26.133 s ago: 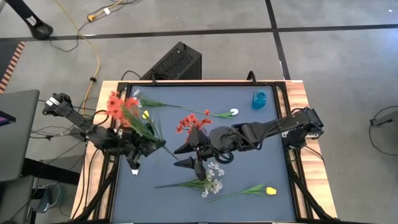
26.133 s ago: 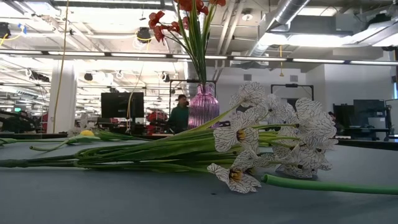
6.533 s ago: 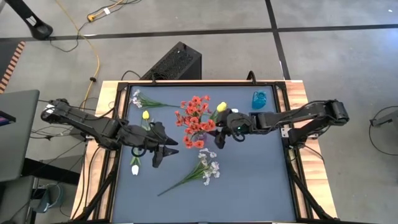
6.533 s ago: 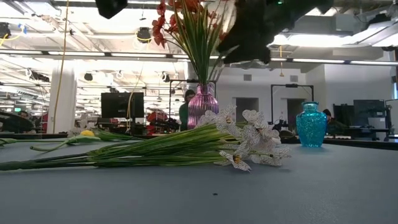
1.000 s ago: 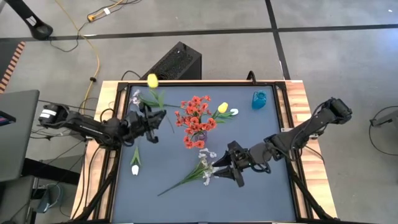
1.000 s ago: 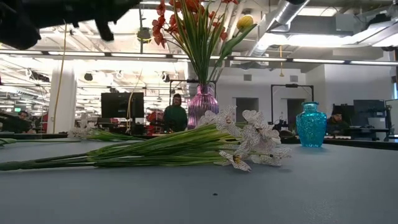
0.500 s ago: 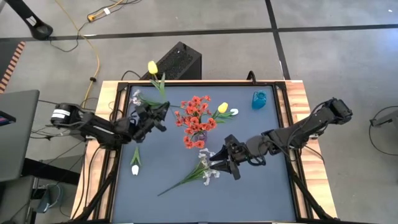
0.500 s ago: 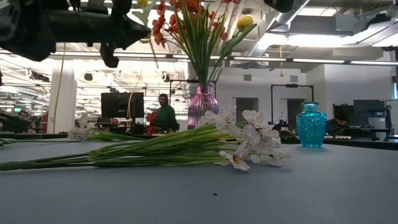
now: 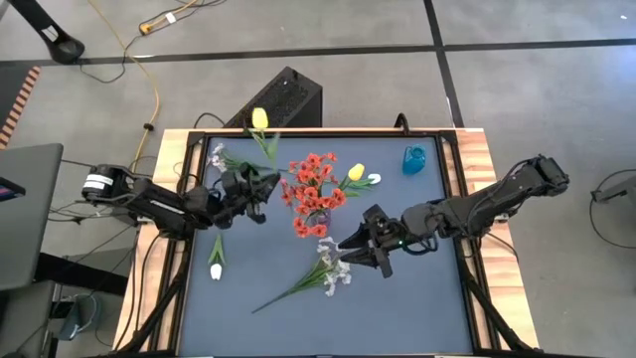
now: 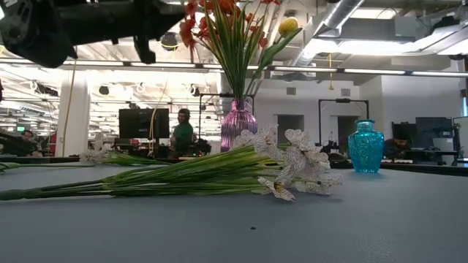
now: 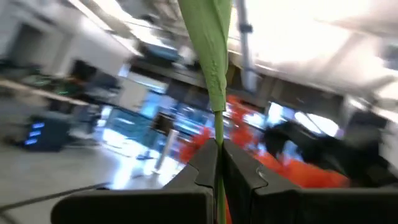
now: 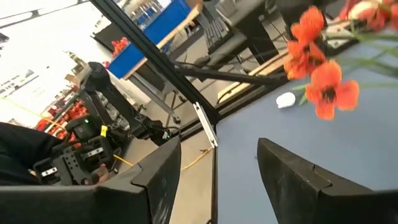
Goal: Sort flowers into vase by color
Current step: Put the yellow flower into the pink vase
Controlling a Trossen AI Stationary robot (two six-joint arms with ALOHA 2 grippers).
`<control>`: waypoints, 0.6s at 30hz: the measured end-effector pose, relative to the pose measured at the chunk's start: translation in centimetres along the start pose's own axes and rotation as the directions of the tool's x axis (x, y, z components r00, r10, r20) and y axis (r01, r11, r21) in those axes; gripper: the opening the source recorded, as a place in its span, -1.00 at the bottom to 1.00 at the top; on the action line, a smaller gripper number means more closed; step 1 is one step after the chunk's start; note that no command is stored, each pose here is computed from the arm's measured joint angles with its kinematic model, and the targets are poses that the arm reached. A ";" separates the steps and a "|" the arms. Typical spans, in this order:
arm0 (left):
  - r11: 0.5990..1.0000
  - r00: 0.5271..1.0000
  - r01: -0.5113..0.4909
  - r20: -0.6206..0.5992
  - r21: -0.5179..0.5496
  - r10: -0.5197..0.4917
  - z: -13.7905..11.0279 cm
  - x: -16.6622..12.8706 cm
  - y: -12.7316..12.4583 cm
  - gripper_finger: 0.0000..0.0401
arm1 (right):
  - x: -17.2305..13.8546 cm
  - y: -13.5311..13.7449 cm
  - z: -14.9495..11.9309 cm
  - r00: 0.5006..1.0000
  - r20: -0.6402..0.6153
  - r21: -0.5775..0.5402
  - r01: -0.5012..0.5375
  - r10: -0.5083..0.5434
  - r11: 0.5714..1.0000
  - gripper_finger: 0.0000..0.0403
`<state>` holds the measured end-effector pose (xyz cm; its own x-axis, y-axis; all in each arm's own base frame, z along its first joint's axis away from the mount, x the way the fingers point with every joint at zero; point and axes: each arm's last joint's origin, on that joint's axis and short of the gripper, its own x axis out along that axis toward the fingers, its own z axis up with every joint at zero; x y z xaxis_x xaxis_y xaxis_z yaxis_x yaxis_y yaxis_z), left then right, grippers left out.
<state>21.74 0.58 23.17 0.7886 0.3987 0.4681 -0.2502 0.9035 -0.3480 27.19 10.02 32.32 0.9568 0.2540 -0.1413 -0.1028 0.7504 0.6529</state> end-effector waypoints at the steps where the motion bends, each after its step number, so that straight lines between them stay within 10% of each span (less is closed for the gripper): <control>1: 0.999 0.999 0.034 -0.001 0.011 -0.034 0.1 0.0 -0.2 -1.00 | -0.1 0.1 0.1 1.000 0.005 -0.006 -0.004 0.004 1.000 0.19; 18: 0.854 0.853 0.513 0.058 0.089 -0.519 4.1 -0.2 -4.1 -1.00 | -0.9 2.4 4.0 0.935 0.316 -0.216 -0.094 0.160 0.972 0.19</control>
<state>20.35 -2.59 27.83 0.7699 -0.1192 0.6269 0.1410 0.9899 0.0150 27.17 9.15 36.94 0.9642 0.1651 0.2077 -0.2483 0.8372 0.4873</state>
